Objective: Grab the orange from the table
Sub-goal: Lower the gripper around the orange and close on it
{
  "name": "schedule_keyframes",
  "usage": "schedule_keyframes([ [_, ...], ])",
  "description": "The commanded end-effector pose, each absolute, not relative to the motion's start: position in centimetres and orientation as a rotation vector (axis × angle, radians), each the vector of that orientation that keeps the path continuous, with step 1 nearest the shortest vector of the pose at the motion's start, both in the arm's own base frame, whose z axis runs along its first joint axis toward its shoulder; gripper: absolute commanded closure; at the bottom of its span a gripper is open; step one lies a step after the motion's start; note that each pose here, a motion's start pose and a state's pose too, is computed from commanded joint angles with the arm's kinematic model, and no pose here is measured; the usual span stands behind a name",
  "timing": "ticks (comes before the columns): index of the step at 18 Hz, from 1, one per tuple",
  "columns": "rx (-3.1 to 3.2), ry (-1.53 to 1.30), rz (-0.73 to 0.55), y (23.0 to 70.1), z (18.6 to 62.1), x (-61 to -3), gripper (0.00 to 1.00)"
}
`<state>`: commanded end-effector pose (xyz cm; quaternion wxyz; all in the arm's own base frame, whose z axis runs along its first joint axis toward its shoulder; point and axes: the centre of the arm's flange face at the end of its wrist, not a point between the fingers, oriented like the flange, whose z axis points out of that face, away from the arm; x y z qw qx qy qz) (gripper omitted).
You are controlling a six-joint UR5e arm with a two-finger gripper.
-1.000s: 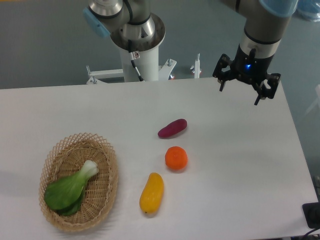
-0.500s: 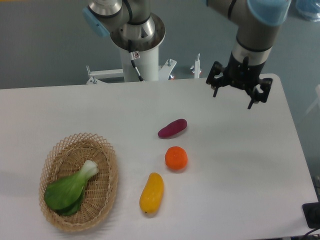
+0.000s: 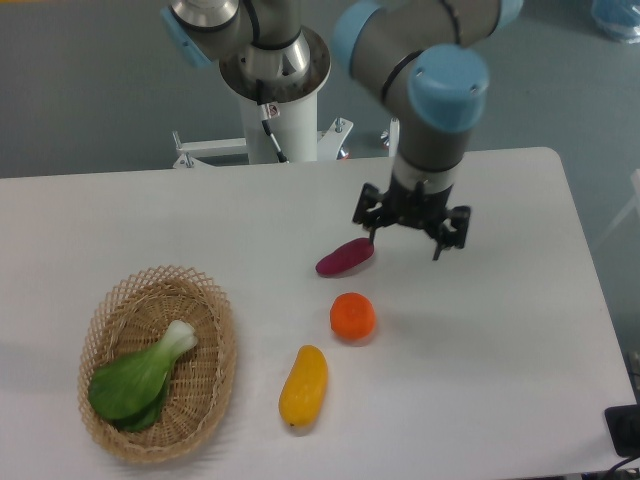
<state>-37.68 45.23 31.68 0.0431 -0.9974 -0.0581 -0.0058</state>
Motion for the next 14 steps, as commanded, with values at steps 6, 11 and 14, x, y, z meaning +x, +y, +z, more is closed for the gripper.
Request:
schedule_keyframes([
  [6, -3.096, -0.172, -0.08, 48.2, 25.6, -36.5, 0.0],
  [11, -3.06, -0.155, -0.016, 47.9, 22.9, -36.3, 0.0],
  [14, -3.068, -0.166, -0.021, 48.1, 21.7, -36.5, 0.0],
])
